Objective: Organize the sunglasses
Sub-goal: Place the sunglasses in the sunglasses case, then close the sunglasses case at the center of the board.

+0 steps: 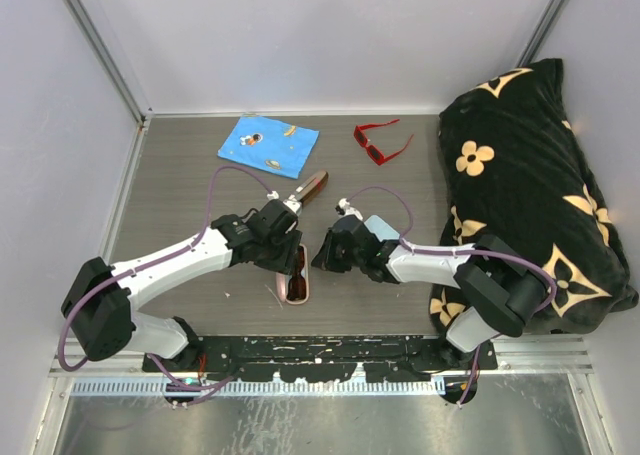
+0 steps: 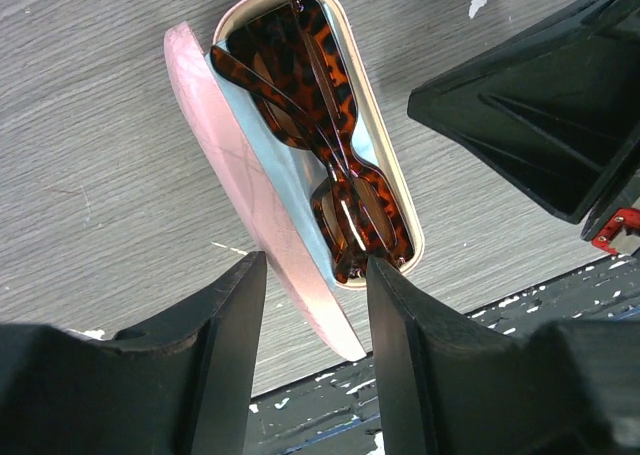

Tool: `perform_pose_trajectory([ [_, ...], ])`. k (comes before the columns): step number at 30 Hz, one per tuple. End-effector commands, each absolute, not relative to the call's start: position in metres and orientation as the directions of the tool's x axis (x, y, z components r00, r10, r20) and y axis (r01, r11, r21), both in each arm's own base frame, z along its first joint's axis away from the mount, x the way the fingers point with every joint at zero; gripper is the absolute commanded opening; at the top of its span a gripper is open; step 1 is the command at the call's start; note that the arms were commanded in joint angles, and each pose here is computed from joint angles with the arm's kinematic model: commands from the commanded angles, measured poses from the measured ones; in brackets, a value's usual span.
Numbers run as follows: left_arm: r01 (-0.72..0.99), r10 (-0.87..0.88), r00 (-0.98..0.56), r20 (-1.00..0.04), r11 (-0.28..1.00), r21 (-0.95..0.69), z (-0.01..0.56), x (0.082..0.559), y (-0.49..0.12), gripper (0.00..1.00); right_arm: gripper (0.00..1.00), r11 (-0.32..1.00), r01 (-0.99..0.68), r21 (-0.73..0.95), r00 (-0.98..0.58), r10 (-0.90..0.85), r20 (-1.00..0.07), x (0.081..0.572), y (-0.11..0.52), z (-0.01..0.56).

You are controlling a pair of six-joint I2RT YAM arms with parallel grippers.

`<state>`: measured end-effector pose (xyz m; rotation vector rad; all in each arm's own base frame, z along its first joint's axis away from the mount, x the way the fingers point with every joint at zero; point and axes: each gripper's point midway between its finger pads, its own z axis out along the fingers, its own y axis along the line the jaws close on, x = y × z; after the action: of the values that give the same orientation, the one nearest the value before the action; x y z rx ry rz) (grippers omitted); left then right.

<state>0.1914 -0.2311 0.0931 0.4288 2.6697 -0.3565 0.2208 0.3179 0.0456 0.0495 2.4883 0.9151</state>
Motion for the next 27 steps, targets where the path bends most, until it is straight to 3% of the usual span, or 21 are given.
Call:
perform_pose_trajectory([
  [1,0.364,0.212,-0.846,-0.49,0.9,-0.239,0.112,0.197,-0.244,0.46,0.07,0.792,-0.128,0.598,-0.841,0.232,-0.488,0.234,0.313,0.06],
  [27,0.375,0.216,-0.856,-0.47,0.885,-0.277,0.105,0.195,-0.256,0.31,0.02,0.729,-0.16,0.666,-0.903,0.165,-0.398,0.222,0.342,0.044],
])
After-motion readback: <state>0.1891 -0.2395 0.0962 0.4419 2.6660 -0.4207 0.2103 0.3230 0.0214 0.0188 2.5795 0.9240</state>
